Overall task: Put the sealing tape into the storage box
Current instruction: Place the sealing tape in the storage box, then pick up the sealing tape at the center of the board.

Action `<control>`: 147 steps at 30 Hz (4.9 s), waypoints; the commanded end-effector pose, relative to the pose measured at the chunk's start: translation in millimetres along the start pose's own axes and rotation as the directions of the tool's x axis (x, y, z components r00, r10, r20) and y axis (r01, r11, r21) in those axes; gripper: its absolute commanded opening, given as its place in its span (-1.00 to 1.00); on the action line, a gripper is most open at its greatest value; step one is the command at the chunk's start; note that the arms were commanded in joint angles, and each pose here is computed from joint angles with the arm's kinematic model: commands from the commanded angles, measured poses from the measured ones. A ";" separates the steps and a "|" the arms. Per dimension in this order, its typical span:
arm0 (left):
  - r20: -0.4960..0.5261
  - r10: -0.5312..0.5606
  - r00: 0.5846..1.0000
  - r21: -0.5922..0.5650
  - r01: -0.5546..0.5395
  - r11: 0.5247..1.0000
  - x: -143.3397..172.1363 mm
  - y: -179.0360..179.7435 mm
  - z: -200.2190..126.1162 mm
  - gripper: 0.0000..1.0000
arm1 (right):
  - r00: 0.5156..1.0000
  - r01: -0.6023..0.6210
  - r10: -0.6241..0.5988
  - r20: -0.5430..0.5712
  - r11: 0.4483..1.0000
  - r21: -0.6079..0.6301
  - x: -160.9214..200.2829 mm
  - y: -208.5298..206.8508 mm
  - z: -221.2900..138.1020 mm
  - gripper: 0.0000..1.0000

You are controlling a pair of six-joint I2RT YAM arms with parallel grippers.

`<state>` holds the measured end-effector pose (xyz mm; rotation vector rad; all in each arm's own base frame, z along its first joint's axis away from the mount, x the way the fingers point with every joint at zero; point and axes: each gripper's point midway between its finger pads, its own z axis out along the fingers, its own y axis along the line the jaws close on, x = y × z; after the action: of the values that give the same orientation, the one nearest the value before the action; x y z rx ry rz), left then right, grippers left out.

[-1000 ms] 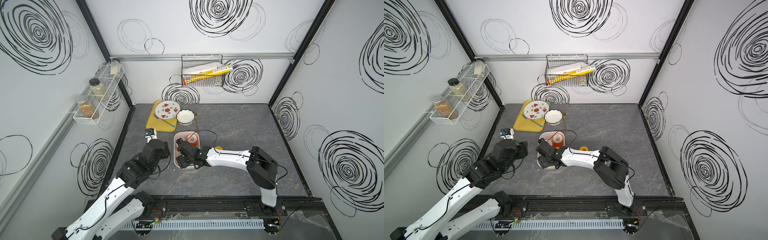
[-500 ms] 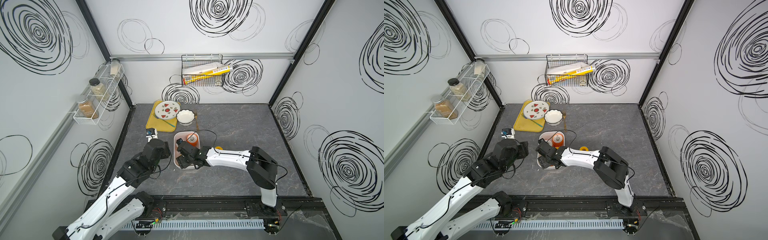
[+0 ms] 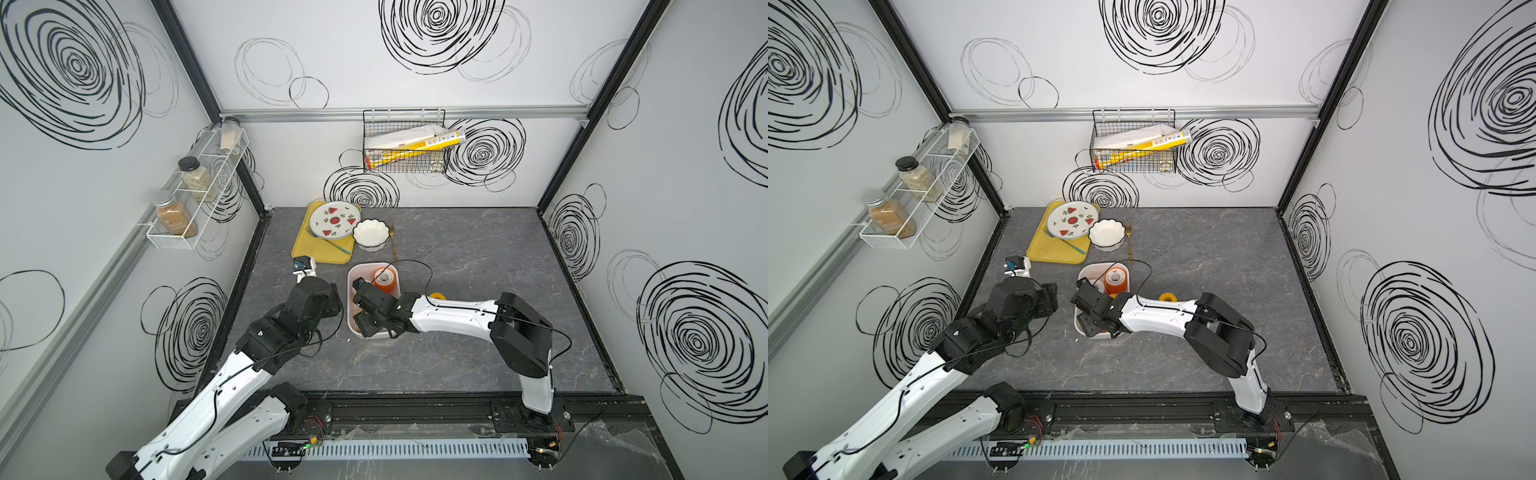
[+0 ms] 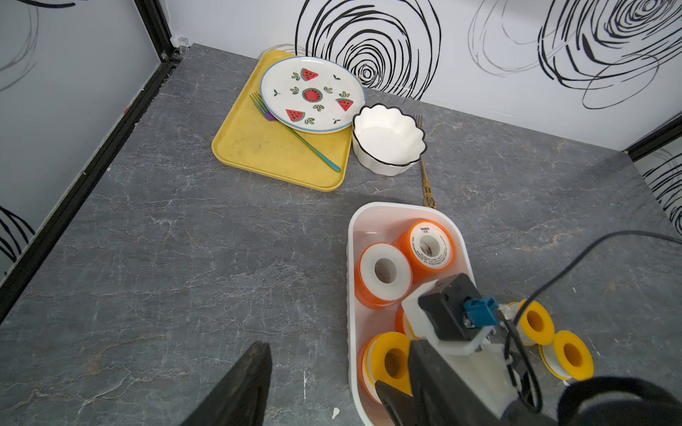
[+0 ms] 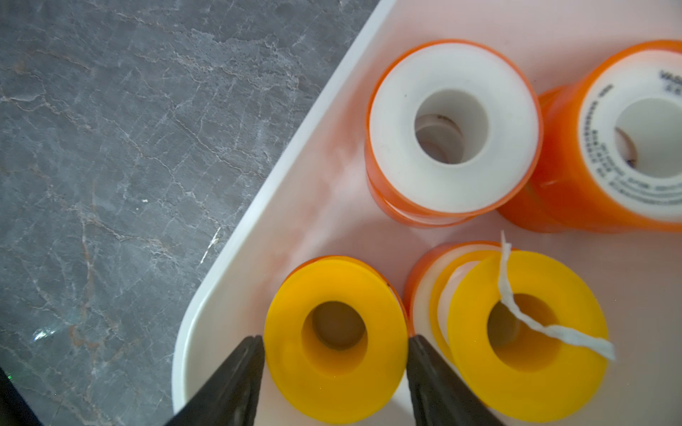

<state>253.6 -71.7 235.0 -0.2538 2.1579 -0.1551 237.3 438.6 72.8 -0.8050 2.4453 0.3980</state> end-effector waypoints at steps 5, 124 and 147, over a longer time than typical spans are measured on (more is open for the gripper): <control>0.011 0.004 1.000 0.007 -0.004 1.000 -2.2 -1.3 2.3 0.32 | 1.000 -0.001 0.001 0.000 0.999 0.034 0.9 -3.4 -1.6 0.27; -0.433 0.656 0.618 0.483 -0.455 0.748 198.2 -265.7 174.7 0.63 | 0.609 -0.689 0.258 0.750 0.639 0.340 115.9 -296.5 -198.2 0.79; -0.452 0.609 0.652 0.456 -0.417 0.786 192.0 -275.4 204.0 0.50 | 0.637 -0.672 0.261 0.725 0.650 0.356 112.3 -293.9 -193.0 0.80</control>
<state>343.2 -381.8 23.7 0.7275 2.6784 -0.2526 262.7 73.8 124.2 0.2838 1.9158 0.0082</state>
